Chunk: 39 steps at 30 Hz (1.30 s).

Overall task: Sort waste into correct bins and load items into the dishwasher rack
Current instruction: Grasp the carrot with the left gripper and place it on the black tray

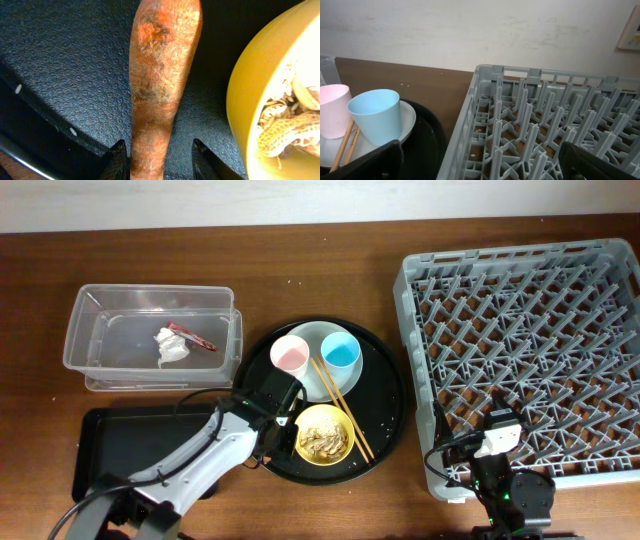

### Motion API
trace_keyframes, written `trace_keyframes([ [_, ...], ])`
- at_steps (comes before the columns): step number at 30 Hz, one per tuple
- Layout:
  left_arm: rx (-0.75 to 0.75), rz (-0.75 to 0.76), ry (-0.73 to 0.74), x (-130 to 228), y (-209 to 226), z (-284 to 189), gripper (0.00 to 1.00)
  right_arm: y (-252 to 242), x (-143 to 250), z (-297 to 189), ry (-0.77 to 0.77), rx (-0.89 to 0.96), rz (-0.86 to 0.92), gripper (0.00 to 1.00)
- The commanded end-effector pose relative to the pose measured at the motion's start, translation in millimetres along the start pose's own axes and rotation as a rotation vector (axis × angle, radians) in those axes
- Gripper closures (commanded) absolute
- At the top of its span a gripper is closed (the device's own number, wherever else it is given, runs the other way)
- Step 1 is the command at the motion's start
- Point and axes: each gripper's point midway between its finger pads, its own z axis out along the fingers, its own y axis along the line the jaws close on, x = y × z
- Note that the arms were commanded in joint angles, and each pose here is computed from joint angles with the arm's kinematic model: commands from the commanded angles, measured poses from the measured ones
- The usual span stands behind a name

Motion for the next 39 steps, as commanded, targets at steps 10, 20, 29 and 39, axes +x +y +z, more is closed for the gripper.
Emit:
trace_keyframes([
  [10,0.002,0.006,0.021,0,-3,-2,0.99,-2,3,0,0.003,0.008,0.009,0.02],
  [20,-0.233,-0.398,-0.199,-12,65,-117,1.00,-2,3,0,0.003,0.008,0.009,0.02],
  [29,-0.389,-0.719,-0.047,47,138,-93,1.00,-2,3,0,0.003,0.008,0.009,0.02],
  [39,-0.461,-0.746,-0.078,58,159,-67,0.39,-2,2,0,0.003,0.008,0.010,0.02],
])
